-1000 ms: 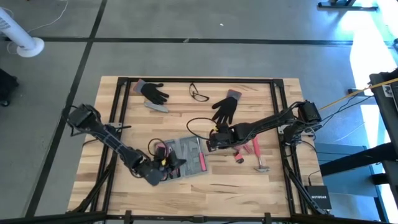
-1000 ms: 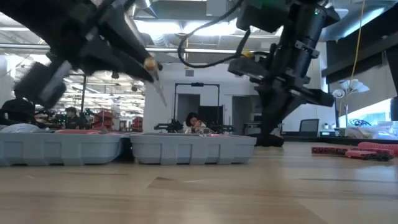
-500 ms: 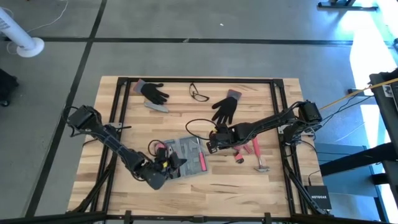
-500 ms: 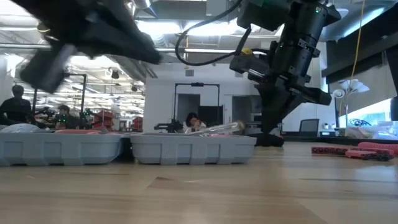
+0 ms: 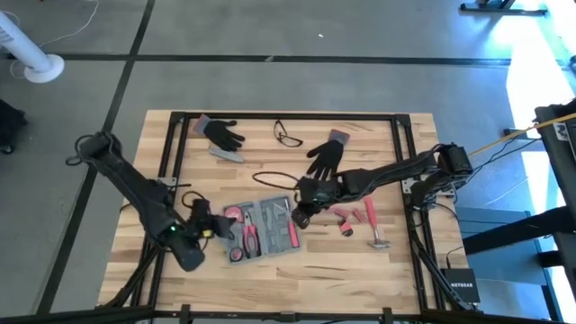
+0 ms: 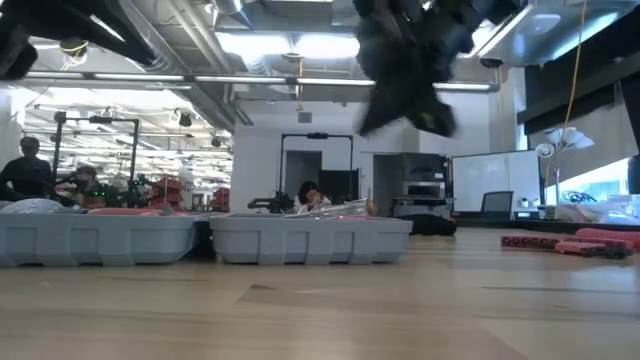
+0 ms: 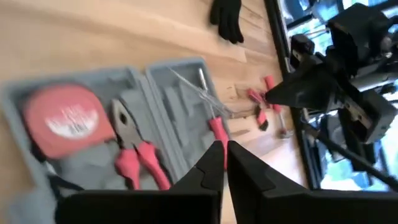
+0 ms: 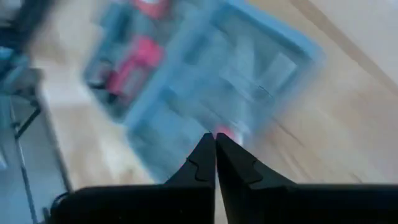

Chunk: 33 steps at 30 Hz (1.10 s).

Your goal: Prefit tool cases

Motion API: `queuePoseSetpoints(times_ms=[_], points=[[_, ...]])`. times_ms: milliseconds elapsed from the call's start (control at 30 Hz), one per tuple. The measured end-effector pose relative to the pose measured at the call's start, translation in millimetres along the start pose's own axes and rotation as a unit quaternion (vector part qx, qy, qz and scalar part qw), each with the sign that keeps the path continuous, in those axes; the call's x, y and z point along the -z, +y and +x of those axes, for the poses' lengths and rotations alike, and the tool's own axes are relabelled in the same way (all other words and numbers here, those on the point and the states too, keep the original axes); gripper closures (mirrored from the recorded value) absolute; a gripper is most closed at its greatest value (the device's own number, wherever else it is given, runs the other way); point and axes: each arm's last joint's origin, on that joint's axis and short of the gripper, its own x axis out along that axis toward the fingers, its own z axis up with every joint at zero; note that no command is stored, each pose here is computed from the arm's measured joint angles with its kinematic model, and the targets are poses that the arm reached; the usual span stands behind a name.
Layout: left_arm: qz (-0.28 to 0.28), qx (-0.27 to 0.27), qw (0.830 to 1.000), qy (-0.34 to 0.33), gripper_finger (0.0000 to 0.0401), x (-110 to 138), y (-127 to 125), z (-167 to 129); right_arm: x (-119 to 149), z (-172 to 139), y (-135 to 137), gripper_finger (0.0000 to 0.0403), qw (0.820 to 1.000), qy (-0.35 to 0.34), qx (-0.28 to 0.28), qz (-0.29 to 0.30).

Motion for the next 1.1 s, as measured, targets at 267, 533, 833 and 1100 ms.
queuePoseSetpoints(times_ms=[267, 533, 833, 1100], points=[[0.128, -0.057, 0.990, 0.022, 0.0341, -15.9, 6.3, -0.7, -13.9, 34.9, 11.3, 0.0269, 0.988, 0.054, 0.066, -0.129], [0.300, -0.125, 0.942, 0.086, 0.0298, -21.7, 17.1, 11.3, -20.1, 48.0, 18.4, 0.0184, 0.972, 0.096, 0.128, -0.173], [0.322, -0.191, 0.918, 0.128, 0.0295, -22.7, 60.3, 27.0, -20.0, 49.4, 12.8, 0.0215, 0.974, 0.095, 0.168, -0.118], [0.273, -0.146, 0.937, 0.161, 0.0295, -11.3, 61.2, 29.3, -10.7, 70.6, 15.1, 0.0220, 0.980, 0.120, 0.133, -0.092]])
